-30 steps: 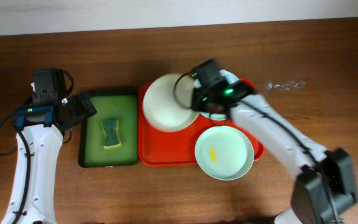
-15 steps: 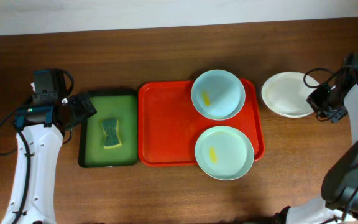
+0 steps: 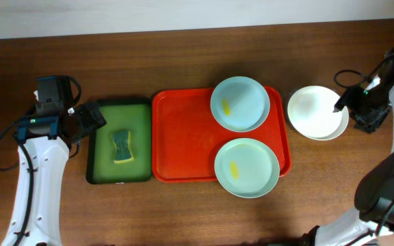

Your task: Clean dirty plates on tray and stack at the side

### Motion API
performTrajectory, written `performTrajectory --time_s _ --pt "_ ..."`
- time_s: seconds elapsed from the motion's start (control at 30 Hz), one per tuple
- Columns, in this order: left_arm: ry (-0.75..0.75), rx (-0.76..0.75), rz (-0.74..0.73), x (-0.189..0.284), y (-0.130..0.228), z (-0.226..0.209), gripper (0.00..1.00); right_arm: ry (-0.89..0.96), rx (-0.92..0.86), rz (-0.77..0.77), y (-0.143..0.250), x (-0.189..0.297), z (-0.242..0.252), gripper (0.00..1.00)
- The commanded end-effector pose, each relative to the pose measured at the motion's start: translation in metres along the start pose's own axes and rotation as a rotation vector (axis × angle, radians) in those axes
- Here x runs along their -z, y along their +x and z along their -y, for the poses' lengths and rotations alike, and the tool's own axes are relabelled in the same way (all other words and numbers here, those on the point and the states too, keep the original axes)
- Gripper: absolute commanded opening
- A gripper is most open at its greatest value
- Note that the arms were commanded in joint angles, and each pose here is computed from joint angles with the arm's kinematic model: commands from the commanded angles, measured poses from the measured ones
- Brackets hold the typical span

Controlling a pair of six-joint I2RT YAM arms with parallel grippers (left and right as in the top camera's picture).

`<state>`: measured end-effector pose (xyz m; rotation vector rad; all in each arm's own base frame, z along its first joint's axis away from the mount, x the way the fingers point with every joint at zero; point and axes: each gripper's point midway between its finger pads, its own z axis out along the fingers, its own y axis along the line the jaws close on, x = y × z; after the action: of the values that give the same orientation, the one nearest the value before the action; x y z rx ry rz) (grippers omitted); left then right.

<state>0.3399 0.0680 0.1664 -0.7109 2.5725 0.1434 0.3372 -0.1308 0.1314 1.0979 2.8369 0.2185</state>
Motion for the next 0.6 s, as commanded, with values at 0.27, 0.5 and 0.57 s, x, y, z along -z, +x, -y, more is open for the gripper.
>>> performTrajectory --time_s 0.27,0.5,0.57 --pt "0.007 0.022 0.024 0.006 -0.006 -0.001 0.99 -0.128 0.628 -0.222 0.131 0.007 -0.130 0.70" --pt "0.007 0.022 0.024 0.006 -0.006 -0.001 0.99 -0.107 0.878 -0.302 0.215 0.000 -0.174 0.77" --pt "0.007 0.022 0.024 0.006 -0.006 -0.001 0.99 -0.077 0.875 -0.319 0.216 -0.005 -0.166 0.77"
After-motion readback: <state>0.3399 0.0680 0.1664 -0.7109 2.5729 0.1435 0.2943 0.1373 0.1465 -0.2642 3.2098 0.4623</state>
